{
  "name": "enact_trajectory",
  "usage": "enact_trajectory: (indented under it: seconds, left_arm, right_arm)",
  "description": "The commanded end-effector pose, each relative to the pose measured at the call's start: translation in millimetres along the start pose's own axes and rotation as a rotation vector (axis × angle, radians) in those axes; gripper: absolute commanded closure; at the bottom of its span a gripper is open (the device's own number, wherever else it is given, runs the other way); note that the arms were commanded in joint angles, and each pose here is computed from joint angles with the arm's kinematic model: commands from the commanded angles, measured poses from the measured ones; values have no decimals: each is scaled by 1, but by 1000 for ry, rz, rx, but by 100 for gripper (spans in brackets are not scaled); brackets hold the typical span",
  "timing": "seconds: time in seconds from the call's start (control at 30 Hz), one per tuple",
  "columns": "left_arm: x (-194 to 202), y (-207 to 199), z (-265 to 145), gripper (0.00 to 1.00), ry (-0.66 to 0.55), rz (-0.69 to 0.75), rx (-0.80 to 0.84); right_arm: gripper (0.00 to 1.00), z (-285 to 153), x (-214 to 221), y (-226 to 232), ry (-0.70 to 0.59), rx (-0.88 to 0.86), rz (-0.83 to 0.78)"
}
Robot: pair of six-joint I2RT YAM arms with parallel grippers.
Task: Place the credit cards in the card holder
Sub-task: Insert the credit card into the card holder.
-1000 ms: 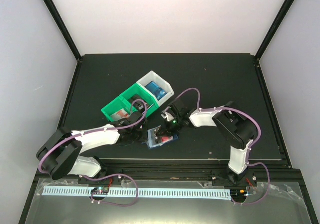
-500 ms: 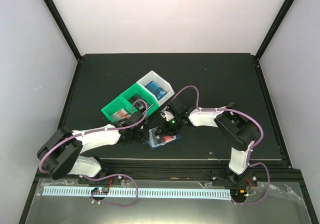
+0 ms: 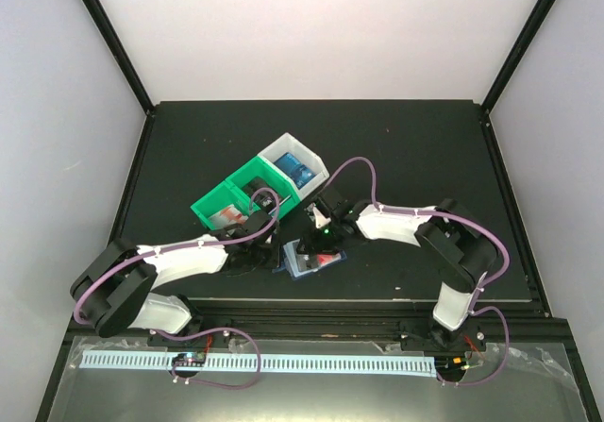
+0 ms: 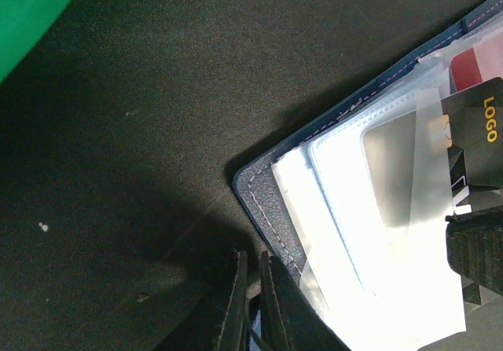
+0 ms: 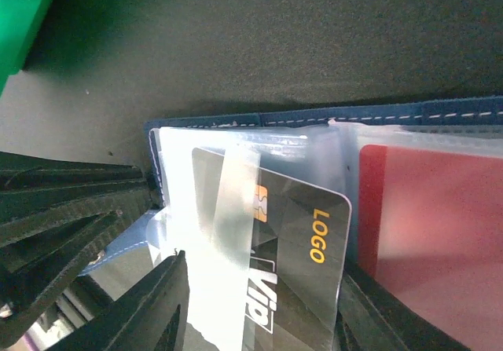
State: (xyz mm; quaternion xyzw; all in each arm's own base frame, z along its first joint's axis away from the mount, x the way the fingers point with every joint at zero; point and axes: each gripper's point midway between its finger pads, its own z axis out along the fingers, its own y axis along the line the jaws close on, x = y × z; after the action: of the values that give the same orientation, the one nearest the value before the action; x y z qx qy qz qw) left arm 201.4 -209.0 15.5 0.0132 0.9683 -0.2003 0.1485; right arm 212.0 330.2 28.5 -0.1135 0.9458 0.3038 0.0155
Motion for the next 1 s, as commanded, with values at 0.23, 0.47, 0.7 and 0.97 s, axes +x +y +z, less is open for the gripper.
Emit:
enact_trajectory:
  seconds: [0.23,0.47,0.7,0.97]
  left_arm:
    - [9,-2,7,92,42,11,16]
    - [10,-1,7,93,44,7,16]
    - [6,-3,-1,93,11,3,27]
    - [-2,-13,-11,92,-26,2,69]
  right_arm:
    - [53,17,10,-2,51,197,-150]
    - [52,16,8,-2,23,226,-182]
    - [46,-14,-6,-8,-115,301,-154]
    - [59,-28,1,-12,-145,322,-155]
